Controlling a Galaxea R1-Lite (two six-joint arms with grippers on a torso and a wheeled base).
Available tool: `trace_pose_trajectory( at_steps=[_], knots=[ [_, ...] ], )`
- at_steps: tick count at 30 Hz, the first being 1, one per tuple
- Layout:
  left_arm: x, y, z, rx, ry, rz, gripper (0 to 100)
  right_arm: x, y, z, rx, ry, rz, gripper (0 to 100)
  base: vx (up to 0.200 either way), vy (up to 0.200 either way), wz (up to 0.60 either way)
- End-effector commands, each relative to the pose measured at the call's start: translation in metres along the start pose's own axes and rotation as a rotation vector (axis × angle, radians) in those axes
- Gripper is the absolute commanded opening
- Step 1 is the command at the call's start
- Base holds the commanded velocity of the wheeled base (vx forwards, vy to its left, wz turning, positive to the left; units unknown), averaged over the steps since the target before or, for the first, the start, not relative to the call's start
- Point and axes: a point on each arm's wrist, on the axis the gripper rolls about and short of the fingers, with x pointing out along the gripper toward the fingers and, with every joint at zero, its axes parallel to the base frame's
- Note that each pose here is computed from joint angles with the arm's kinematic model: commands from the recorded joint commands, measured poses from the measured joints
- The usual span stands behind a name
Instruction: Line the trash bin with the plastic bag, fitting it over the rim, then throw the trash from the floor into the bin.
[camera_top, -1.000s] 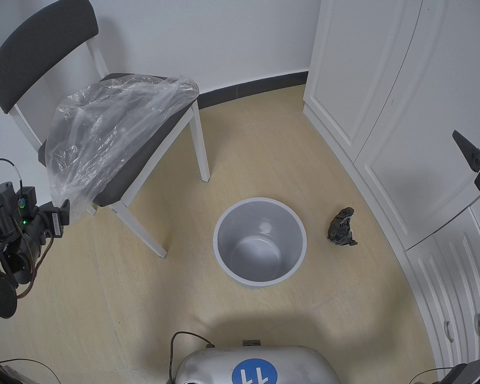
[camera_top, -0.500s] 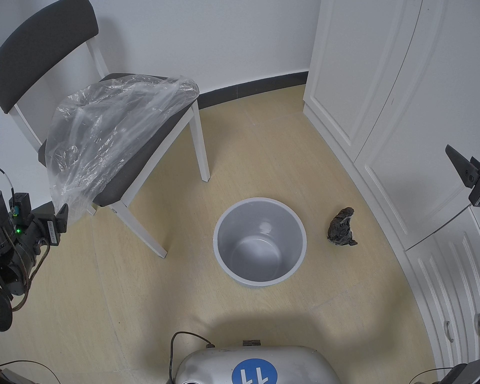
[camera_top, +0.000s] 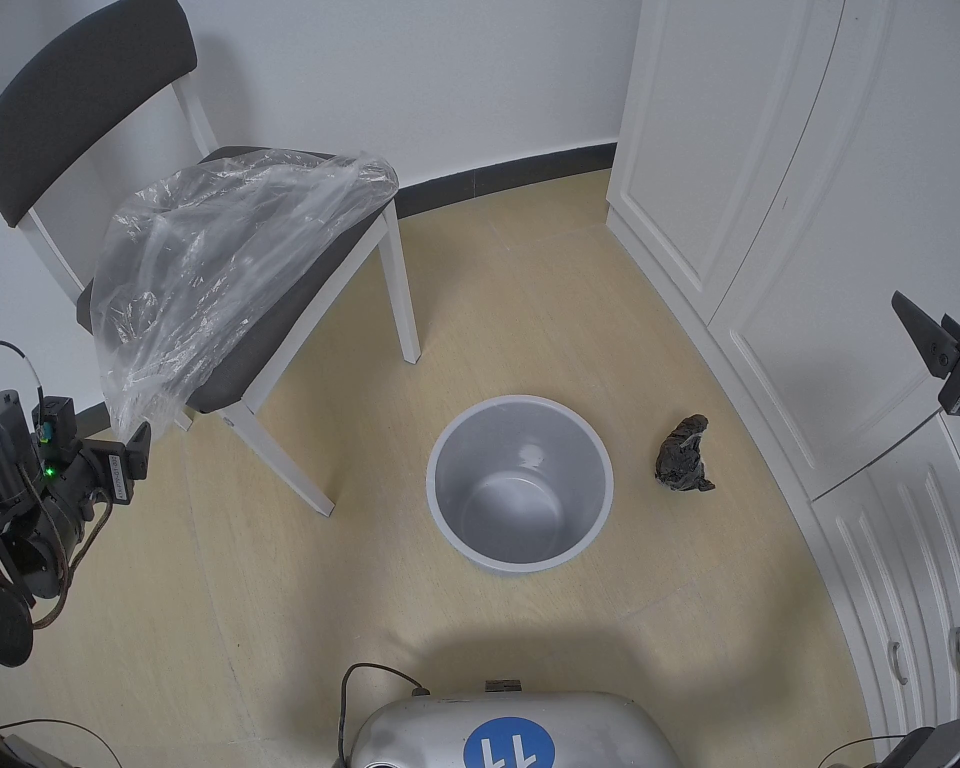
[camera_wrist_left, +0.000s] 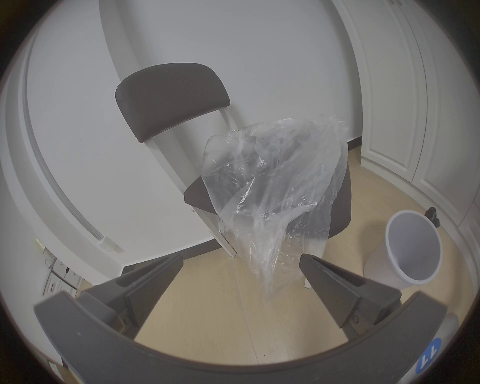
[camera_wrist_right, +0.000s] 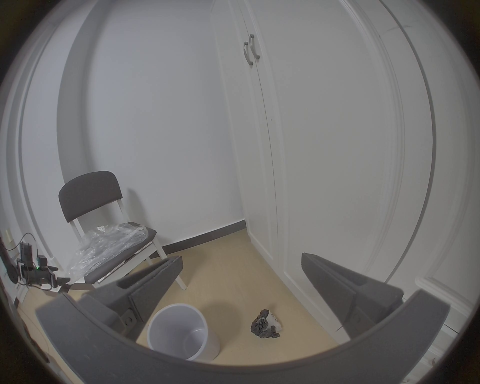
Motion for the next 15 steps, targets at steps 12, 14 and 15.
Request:
trace_pose_trajectory(
  at_steps=[12,14,15],
  knots=[
    [0.03,-0.008,-0.002,-0.02,-0.042,0.029,100,-0.002,0.0,0.002,0.002,-0.012,0.001,100,0.0,0.0,0.0],
    [0.034,-0.005,0.0,-0.025,-0.055,0.048,100,-0.002,0.0,0.002,0.001,-0.009,0.001,100,0.0,0.0,0.0],
    [0.035,-0.003,0.001,-0.03,-0.06,0.056,100,-0.002,0.0,0.001,0.001,-0.007,0.001,100,0.0,0.0,0.0]
  ],
)
